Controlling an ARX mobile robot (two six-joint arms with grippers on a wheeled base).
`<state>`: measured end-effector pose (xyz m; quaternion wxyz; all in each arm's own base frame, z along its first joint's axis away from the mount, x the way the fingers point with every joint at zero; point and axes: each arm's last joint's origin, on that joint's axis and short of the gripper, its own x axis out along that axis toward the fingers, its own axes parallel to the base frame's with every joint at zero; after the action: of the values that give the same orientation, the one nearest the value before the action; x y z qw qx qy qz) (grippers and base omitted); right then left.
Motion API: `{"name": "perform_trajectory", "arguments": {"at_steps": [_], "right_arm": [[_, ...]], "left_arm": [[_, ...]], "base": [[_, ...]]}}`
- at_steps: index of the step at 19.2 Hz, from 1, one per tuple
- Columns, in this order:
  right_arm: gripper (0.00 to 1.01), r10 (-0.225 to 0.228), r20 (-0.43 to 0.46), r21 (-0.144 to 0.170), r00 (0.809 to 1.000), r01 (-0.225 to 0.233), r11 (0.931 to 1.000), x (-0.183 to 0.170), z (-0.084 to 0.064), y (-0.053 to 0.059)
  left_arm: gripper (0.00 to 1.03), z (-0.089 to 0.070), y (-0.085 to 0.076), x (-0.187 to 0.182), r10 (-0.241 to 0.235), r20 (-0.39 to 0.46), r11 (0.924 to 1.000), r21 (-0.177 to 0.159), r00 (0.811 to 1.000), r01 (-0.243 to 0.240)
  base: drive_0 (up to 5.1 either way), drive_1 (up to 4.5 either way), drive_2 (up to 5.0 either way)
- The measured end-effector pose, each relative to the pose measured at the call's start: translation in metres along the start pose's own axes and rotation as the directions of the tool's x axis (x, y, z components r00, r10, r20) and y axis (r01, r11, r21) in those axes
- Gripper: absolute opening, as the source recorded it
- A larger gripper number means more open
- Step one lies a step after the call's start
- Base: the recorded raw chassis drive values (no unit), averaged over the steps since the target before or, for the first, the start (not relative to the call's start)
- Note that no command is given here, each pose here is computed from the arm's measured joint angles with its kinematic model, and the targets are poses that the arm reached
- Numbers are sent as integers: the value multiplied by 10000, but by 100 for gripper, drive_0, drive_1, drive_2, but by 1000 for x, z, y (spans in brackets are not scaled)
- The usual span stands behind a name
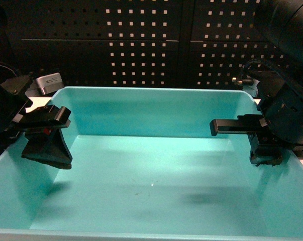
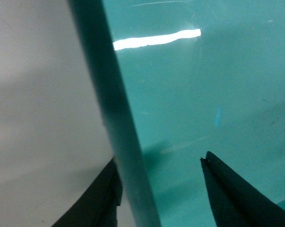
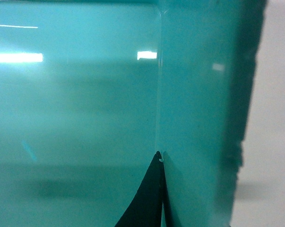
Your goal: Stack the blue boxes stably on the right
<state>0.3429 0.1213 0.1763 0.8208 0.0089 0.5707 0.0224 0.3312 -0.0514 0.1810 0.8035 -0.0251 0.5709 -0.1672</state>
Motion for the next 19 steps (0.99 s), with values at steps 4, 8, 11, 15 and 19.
{"name": "perform_trajectory", "arguments": {"at_steps": [4,8,11,15,19], "right_arm": [[2,-2,-7,3,10000,2,10000,0,0,0],[2,34,-23,3,10000,-34,10000,0,0,0],[2,29,-25,3,10000,-29,10000,0,0,0],[2,6,-42,93,10000,-6,10000,0,-1,0],[2,8,-50,161,10000,-7,9999,0,-1,0]], "left_arm": [[9,2,2,1,595,199,9977,-337,9980,-588],[2,2,0,2,1046,488,9930,-606,9933,-1016],[2,2,-2,2,1127,644,9928,-485,9915,-1097],[2,10,-3,3,762,1918,9971,-129,9785,-751],[2,11,-3,2,739,2026,9970,78,9765,-770]], "base": [[0,0,0],[0,0,0],[0,0,0],[0,0,0],[0,0,0]]}}
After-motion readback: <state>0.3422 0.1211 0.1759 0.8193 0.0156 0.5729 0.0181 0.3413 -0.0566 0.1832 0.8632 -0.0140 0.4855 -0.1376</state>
